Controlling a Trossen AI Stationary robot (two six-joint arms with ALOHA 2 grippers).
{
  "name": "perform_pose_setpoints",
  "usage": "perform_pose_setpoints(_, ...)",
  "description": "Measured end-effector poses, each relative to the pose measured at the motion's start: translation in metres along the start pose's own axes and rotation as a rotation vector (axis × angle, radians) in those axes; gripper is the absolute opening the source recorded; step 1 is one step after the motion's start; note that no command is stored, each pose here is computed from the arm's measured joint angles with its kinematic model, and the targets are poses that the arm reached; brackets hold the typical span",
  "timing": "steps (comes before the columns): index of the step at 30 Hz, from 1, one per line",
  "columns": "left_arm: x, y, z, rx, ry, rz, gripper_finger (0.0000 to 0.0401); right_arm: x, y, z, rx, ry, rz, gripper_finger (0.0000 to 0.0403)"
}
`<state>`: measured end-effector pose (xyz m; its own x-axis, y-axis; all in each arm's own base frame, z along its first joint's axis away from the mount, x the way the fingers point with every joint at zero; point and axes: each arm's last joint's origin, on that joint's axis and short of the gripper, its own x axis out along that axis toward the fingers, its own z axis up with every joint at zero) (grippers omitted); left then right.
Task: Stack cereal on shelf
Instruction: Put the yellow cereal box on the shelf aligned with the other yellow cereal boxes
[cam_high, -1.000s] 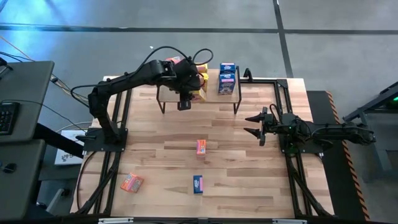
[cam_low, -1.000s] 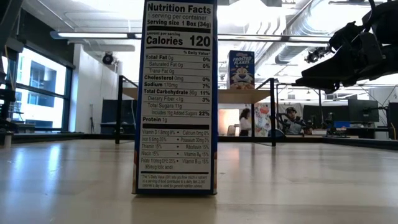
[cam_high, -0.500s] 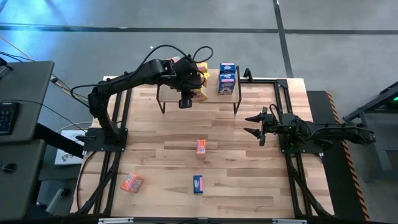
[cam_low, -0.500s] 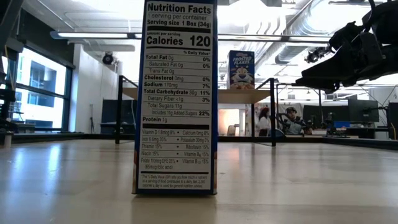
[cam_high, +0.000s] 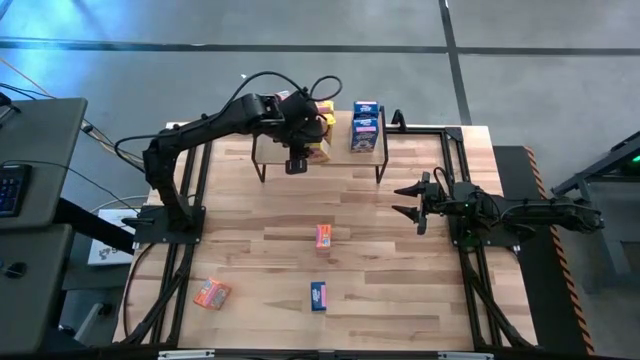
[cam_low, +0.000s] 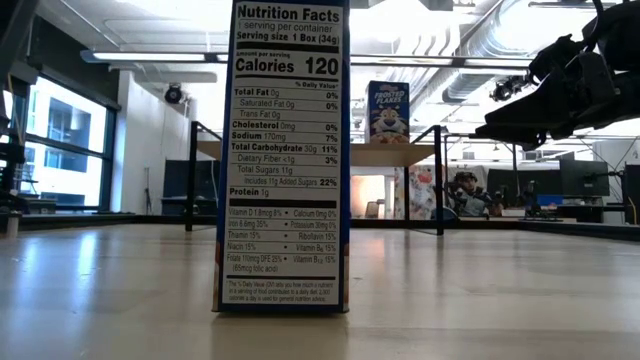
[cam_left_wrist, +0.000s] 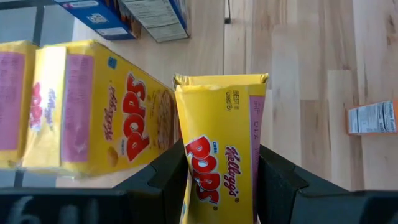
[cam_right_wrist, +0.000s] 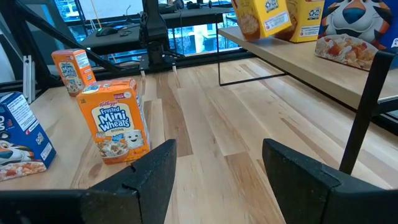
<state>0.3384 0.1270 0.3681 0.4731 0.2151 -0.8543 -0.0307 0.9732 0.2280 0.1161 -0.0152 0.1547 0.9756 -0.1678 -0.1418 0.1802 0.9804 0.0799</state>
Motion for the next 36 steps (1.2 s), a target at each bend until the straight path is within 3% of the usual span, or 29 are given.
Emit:
perform_pose_setpoints(15,0.0021,0.0047,-0.0017,-0.01,0.005,0.003,0.0143,0.0,0.0,0.0001,0.0,0.0,0.0,0.0232)
perform_pose_setpoints(26,0.0034,0.0053,-0.0028,-0.008,0.025,0.02,0.0195,0.0,0.0,0.0001,0.0,0.0,0.0,0.0232)
perform_pose_setpoints(36,0.0034,0.0079,0.0008,-0.013,-0.015,0.041,0.0203,0.0,0.0,0.0,0.0,0.0,0.0,0.0232)
